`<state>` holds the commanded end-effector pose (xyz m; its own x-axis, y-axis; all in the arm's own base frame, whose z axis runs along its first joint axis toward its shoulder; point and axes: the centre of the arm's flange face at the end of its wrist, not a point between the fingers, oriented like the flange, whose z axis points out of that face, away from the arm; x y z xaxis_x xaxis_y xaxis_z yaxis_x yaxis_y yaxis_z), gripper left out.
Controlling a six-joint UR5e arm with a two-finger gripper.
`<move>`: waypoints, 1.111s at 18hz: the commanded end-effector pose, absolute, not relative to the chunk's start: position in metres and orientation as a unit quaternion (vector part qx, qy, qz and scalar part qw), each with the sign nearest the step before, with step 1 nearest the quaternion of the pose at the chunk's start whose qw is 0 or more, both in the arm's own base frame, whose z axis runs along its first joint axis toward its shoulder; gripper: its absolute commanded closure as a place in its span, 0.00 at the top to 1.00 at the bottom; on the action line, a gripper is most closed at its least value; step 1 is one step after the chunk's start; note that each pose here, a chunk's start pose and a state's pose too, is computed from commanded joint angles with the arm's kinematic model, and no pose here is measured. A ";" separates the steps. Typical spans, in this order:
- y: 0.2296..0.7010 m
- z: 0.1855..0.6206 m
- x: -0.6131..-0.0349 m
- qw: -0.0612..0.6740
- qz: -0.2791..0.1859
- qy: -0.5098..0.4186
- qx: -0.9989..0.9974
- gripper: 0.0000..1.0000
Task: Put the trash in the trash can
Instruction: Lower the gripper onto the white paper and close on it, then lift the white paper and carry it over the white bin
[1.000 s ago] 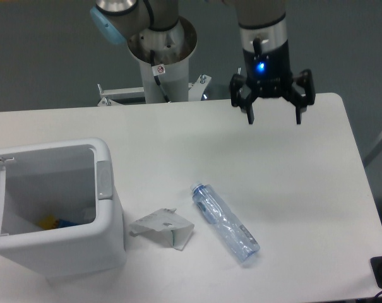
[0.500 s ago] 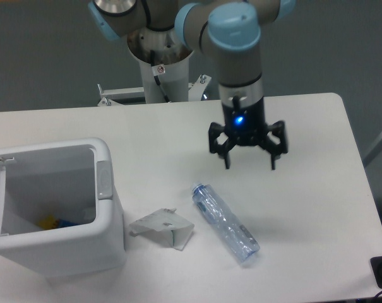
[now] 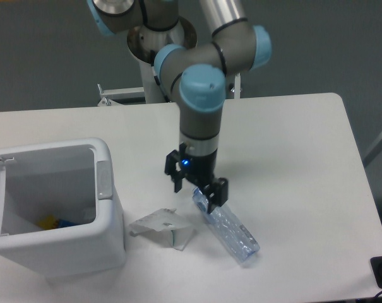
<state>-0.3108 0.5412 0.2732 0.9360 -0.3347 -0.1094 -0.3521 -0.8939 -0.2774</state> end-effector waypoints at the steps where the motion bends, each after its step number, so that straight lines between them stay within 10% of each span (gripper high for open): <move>1: 0.545 0.264 -0.312 0.148 0.030 0.178 -0.972 1.00; 8: 0.561 0.219 -0.305 0.139 0.015 0.184 -0.973 1.00; 10: 0.561 0.217 -0.304 0.136 0.013 0.178 -0.974 0.73; 12: 0.562 0.221 -0.305 0.139 0.010 0.135 -0.981 0.10; 13: 0.562 0.222 -0.305 0.139 0.009 0.126 -0.982 0.00; 20: 0.560 0.240 -0.306 0.149 0.019 0.122 -0.981 0.00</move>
